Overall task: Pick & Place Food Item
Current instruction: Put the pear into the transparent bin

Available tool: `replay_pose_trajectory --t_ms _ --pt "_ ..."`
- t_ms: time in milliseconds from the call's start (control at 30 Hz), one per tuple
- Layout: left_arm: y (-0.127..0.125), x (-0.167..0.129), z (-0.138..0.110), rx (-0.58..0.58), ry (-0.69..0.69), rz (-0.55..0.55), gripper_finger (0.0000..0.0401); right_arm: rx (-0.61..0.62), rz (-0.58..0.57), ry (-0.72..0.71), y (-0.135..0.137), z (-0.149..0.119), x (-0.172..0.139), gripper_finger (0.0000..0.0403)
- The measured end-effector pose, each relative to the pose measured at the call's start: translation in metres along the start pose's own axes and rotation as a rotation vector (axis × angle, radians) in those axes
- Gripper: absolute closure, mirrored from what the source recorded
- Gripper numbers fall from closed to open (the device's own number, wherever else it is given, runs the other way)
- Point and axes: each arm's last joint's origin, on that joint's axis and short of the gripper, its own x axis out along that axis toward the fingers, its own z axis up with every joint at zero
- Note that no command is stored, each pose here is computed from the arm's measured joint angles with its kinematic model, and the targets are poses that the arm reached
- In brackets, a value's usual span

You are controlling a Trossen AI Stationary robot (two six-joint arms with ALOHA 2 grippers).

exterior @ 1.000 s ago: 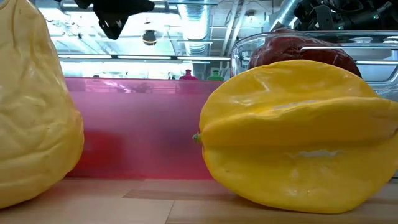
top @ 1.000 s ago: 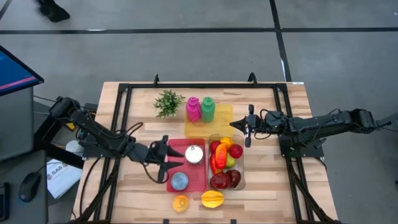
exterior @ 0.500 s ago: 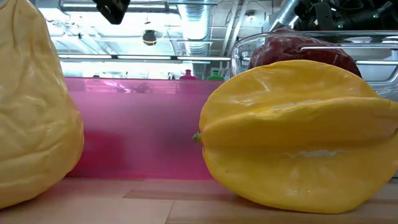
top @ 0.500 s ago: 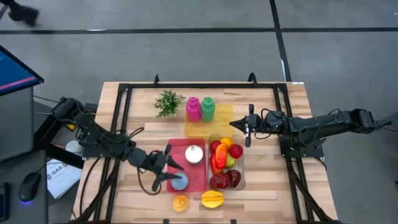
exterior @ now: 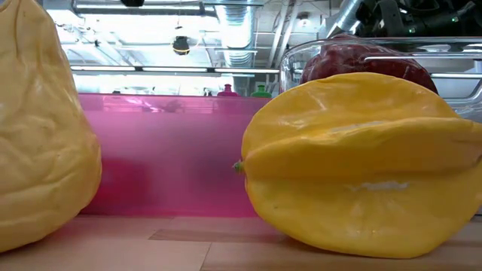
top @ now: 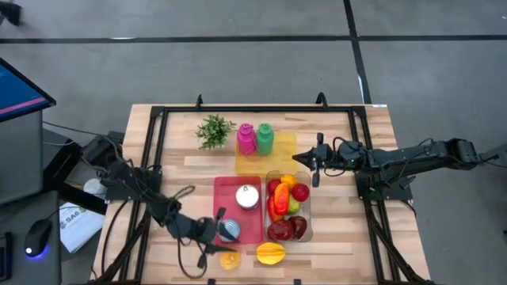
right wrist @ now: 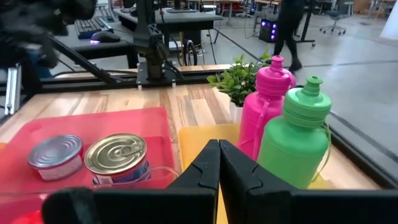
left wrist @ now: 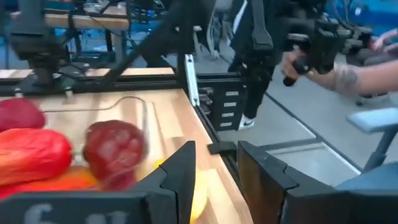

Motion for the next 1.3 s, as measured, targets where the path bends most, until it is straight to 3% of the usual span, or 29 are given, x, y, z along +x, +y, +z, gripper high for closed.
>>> replay_pose_trajectory --t_ms 367,767,900,1100,1300 --pt "-0.046 0.030 0.002 0.118 0.102 -0.026 0.0295 0.112 -0.001 0.015 0.000 -0.002 0.000 0.0403" --pt "-0.038 0.033 0.002 0.115 0.114 -0.012 0.0280 0.131 -0.003 0.036 0.000 -0.004 0.000 0.0403" --pt "-0.031 0.035 0.000 0.125 0.143 0.011 0.0247 0.131 -0.003 0.038 0.000 -0.004 0.000 0.0403" --pt "-0.028 0.035 -0.006 0.153 0.206 0.022 0.0165 0.130 -0.003 0.042 0.000 -0.004 0.000 0.0403" --pt "-0.029 0.031 -0.017 0.174 0.332 -0.066 0.0096 0.130 -0.003 0.042 0.000 -0.004 0.000 0.0403"
